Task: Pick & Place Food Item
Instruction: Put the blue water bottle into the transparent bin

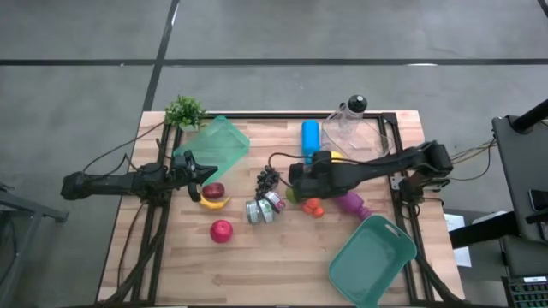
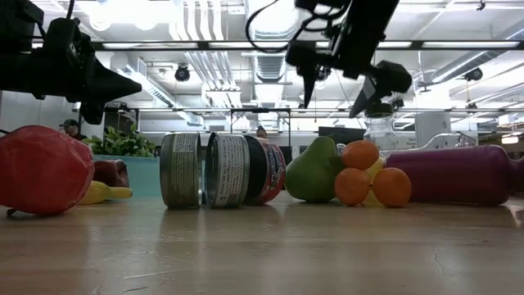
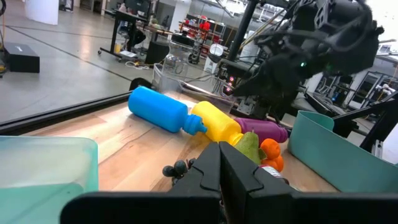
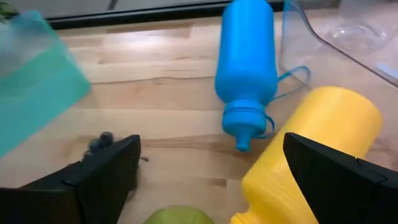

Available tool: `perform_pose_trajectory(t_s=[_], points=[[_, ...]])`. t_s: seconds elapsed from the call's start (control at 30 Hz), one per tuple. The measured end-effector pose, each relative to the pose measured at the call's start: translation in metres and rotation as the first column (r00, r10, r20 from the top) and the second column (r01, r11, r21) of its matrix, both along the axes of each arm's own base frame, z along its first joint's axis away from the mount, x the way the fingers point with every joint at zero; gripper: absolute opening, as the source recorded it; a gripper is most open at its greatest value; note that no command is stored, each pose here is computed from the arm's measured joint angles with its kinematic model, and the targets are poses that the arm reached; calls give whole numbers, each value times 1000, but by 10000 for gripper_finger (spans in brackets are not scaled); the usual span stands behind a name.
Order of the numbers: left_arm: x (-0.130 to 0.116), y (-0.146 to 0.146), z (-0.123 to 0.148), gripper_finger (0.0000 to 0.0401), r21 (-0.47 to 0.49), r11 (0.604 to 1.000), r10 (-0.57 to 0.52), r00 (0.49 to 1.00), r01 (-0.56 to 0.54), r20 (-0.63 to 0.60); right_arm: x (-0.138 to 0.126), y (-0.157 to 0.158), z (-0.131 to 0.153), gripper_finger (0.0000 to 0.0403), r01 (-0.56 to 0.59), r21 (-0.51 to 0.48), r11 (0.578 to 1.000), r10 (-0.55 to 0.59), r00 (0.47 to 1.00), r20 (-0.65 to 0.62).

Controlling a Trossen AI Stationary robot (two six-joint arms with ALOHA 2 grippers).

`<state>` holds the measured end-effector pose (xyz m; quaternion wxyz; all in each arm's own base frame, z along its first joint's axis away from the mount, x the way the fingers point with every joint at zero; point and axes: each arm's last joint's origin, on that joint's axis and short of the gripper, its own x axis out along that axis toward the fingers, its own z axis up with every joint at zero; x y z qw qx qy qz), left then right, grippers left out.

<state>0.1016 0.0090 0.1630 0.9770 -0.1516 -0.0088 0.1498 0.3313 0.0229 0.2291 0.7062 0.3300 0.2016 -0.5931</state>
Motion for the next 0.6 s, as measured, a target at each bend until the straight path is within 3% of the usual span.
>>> perform_pose_trajectory(t_s=[0.23,0.6], points=[[0,0,0,1,0,1000,1,1000,-1,0,12,3,-20,391,21,-22,1000,-22,999,-35],[0,0,0,1,0,1000,0,1000,0,0,1,2,-31,391,76,-7,997,-76,992,-98]])
